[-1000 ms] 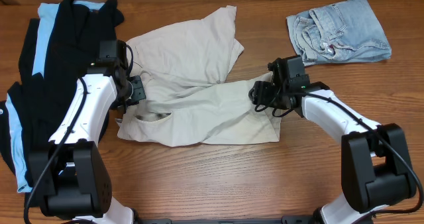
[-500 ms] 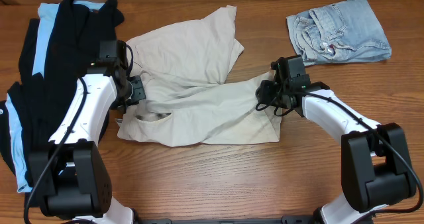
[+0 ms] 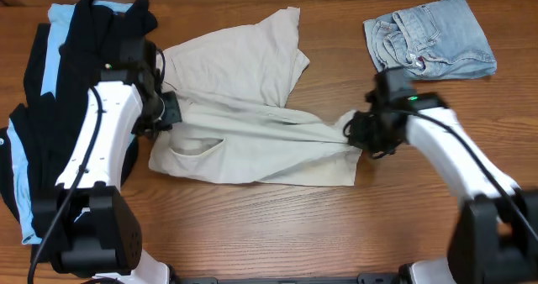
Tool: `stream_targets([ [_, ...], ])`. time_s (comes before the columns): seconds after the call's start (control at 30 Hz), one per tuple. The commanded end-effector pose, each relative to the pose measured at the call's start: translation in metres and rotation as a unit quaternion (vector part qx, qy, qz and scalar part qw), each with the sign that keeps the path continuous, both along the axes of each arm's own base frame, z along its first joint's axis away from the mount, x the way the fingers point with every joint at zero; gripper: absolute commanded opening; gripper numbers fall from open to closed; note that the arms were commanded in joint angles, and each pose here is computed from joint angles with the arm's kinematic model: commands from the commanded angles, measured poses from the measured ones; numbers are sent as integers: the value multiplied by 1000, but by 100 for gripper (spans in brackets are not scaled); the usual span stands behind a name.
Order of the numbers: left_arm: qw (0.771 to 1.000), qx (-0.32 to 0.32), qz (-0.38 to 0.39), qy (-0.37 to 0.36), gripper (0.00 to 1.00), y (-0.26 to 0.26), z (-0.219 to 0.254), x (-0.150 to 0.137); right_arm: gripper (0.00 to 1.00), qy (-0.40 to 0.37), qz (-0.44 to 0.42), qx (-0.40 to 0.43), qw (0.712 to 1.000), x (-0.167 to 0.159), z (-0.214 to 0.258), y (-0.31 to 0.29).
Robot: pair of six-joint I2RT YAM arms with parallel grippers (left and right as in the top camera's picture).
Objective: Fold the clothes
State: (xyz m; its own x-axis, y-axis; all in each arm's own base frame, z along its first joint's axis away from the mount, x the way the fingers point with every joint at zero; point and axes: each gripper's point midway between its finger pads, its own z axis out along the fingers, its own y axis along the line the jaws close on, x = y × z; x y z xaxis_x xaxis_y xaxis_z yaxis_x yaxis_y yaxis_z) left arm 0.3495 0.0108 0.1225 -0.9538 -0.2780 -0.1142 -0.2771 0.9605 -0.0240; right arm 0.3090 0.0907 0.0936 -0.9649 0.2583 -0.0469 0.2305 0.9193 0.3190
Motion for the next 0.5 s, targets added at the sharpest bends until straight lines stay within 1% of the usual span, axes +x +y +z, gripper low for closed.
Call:
stream_targets([
  [0.0,1000,15,-2,-16,4,9,29,7,4,-60,8,-9,998,-2,62,-14],
  [0.07,1000,13,-5,-1,4,8,38,-1,4,-36,15,-14,999,-26,73,-17],
  [0.13,1000,3,-7,18,4,4,40,-11,4,-5,17,-17,1000,-45,72,-19],
  [0.17,999,-7,-15,37,4,0,39,-20,4,21,23,-19,999,-58,69,-20],
  [0.33,992,-16,-46,117,4,-8,31,-59,4,87,28,-14,996,-90,52,-18],
  [0.47,985,-21,-61,163,4,-18,22,-83,4,126,28,5,992,-113,36,-13],
])
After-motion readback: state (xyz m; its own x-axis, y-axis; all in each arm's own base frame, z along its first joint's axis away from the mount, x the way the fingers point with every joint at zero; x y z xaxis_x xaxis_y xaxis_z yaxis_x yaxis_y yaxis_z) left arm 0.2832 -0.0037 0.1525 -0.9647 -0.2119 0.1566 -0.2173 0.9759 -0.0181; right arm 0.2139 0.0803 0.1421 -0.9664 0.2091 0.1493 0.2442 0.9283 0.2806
